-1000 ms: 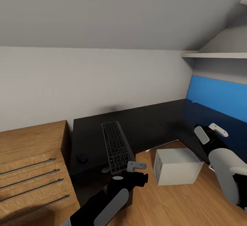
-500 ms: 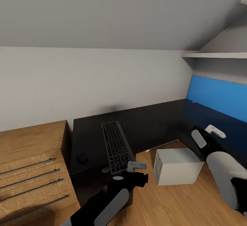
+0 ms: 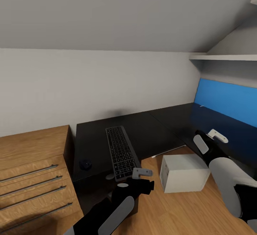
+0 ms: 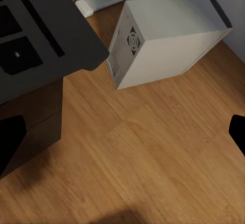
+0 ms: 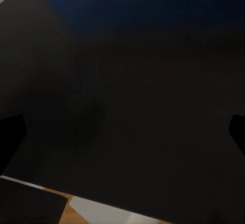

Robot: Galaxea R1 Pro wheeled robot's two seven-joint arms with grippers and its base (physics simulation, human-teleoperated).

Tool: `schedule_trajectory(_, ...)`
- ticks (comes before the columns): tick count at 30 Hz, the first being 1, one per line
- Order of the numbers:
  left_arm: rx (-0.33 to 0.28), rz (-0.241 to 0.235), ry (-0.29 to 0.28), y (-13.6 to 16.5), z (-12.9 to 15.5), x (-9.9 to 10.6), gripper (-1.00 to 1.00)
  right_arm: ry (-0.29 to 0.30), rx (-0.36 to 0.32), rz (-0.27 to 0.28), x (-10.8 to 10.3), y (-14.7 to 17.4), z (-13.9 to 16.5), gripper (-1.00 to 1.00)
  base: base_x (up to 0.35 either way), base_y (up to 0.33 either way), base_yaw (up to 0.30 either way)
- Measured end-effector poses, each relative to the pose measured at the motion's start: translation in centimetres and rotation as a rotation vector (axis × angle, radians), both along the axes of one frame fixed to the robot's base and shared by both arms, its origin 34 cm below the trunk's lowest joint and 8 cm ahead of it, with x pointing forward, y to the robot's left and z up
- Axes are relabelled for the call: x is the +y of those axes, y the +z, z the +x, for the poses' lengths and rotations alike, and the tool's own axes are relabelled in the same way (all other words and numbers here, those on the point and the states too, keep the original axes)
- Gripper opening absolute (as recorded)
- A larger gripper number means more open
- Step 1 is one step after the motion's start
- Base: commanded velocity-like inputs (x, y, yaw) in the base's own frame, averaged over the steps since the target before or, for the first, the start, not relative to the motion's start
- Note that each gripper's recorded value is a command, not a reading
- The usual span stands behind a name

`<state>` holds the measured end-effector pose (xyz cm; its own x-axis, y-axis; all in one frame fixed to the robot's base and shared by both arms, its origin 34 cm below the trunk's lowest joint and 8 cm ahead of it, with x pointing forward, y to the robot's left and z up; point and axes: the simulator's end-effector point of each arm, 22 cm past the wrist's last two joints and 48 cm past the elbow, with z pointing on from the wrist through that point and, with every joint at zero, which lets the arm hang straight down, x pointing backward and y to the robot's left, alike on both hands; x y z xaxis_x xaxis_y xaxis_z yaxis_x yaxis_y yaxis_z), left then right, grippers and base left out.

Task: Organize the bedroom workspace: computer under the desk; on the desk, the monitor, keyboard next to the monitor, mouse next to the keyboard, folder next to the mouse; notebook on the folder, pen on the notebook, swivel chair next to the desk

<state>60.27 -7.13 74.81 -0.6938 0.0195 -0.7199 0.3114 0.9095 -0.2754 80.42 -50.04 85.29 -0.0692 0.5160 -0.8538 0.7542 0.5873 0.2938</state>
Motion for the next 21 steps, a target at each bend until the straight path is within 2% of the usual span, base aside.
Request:
schedule_trajectory(10,-0.001,0.001,0.000,0.00,0.02,0.02,1.00,0.001,0.003,-0.010,-0.06,0.08,-0.01,1.00,0.000,-0.002,0.000)
schedule_trajectory(21,-0.001,0.001,0.000,0.00,0.02,0.02,1.00,0.000,0.005,-0.011,-0.10,0.03,-0.04,1.00,-0.025,-0.252,0.000)
